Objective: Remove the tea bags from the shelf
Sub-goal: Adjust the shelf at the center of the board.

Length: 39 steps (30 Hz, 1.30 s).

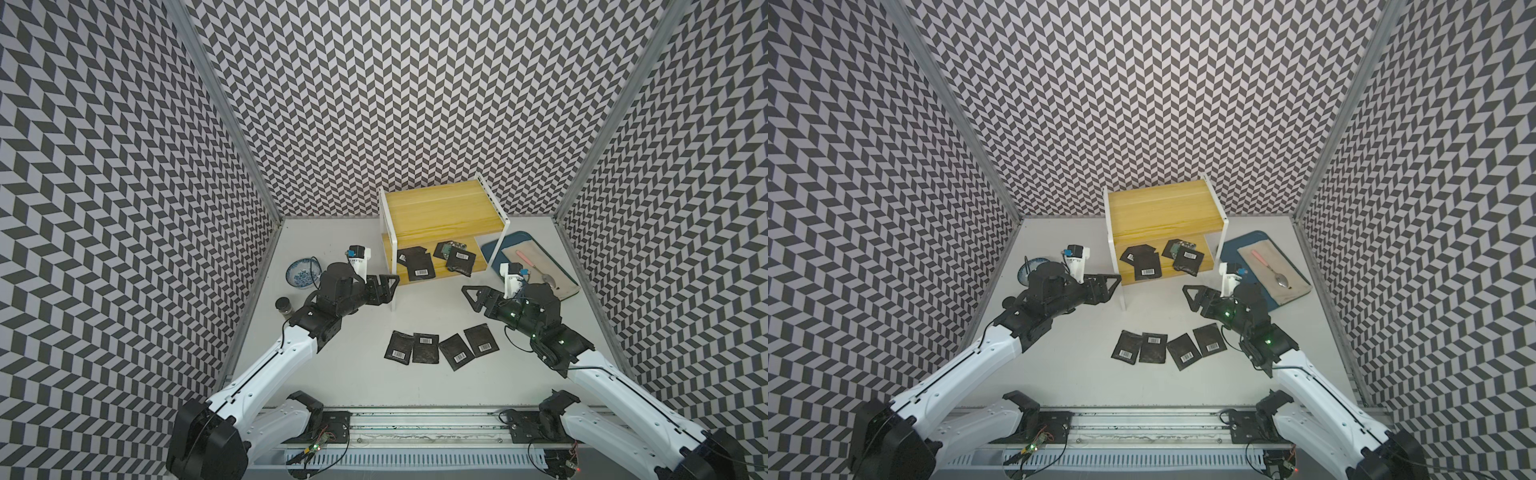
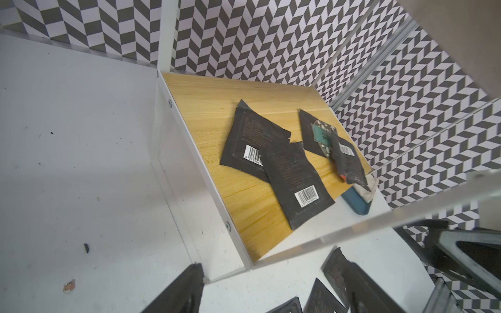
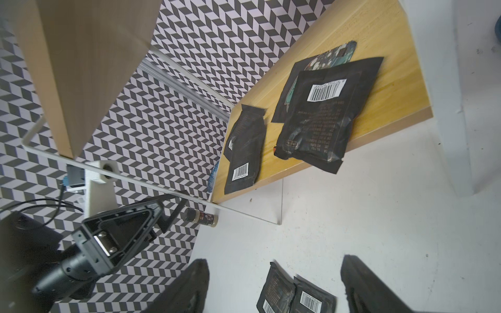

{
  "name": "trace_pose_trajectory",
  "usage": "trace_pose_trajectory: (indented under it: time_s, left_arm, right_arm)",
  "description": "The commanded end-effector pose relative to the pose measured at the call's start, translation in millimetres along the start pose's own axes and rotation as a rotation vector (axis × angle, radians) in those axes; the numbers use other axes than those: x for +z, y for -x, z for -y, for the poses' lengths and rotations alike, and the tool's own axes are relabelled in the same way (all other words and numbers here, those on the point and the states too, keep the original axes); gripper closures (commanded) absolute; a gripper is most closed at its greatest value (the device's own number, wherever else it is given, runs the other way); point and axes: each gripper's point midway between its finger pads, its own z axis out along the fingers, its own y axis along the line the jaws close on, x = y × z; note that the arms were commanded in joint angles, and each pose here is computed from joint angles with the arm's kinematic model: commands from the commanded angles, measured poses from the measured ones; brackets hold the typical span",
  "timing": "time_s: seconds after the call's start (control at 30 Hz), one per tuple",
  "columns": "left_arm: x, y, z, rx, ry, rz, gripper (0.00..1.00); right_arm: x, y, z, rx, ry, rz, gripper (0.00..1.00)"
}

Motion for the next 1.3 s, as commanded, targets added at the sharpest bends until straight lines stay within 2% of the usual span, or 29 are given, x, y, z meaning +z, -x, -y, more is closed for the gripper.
trace_pose_trajectory:
  time_s: [0.0, 0.17, 0.3, 0.53, 0.7, 0.83, 1.13, 1.27]
  left_arm:
    - [1, 31, 5, 0.039, 0.022, 0.103, 0.16]
    - [9, 31, -4, 0.036, 0.064, 0.110, 0.16]
    - [11, 31, -13, 0.044, 0.108, 0.114, 0.21]
    - [7, 37, -28, 0.032, 0.168, 0.129, 0.27]
    - [2, 46, -21, 0.035, 0.122, 0.142, 0.27]
    - [3, 44, -21, 0.035, 0.120, 0.137, 0.28]
    - [8, 36, -19, 0.024, 0.085, 0.114, 0.29]
    - [10, 34, -19, 0.021, 0.080, 0.108, 0.29]
  right_arm:
    - [2, 18, -13, 0.055, 0.064, 0.066, 0.19]
    - [8, 23, -4, 0.136, 0.082, 0.055, 0.22]
    - [12, 30, -1, 0.167, 0.083, 0.067, 0.28]
    - [24, 30, 3, 0.235, 0.119, 0.044, 0.33]
    - [37, 30, -3, 0.225, 0.136, -0.010, 0.35]
    - [44, 26, 1, 0.275, 0.146, -0.035, 0.35]
    - [45, 42, -2, 0.357, 0.172, 0.039, 0.42]
    - [54, 41, 10, 0.428, 0.129, 0.037, 0.44]
